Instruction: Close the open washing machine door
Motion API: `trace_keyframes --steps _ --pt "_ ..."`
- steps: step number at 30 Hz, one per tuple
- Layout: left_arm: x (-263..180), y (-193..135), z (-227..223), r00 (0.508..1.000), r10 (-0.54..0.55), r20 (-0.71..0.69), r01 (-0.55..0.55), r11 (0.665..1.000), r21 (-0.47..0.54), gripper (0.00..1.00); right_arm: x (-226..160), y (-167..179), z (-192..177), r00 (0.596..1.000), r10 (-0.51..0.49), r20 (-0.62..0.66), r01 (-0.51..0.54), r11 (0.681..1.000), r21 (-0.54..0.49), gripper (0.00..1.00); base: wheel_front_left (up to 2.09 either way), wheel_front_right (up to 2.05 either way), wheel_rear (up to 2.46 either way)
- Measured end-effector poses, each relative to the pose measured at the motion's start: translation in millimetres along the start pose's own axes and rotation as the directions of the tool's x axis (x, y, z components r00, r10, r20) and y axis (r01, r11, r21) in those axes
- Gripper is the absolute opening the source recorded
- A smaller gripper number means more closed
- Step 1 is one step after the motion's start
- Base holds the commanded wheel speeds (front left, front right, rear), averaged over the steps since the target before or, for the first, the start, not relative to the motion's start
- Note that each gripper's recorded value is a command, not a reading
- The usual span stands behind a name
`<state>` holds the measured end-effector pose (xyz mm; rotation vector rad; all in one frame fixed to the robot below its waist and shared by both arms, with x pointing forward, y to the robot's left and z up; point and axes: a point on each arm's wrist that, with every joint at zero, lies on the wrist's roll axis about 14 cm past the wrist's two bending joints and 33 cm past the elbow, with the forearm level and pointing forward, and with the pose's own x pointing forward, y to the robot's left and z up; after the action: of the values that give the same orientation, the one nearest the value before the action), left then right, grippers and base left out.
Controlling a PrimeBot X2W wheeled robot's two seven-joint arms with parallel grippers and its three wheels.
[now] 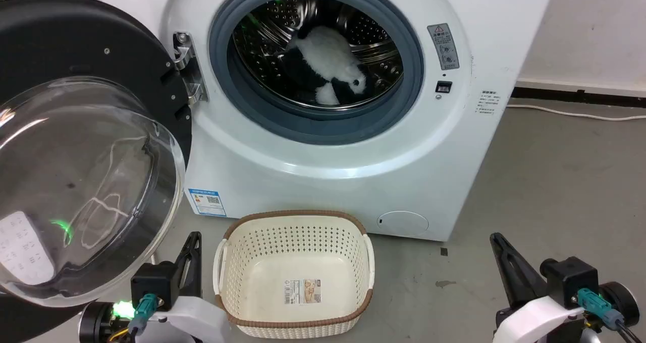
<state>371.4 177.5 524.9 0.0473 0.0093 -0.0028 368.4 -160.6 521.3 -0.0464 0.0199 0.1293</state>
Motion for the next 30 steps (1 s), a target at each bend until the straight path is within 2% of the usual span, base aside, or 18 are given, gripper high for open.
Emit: trace_keyframes --steps 30 --pt "0.0 -0.1 0.0 1.0 0.0 0.0 0.0 1.0 0.0 0.0 0.0 -0.1 0.0 1.0 0.0 0.0 0.0 1.0 0.0 0.0 0.0 0.0 0.0"
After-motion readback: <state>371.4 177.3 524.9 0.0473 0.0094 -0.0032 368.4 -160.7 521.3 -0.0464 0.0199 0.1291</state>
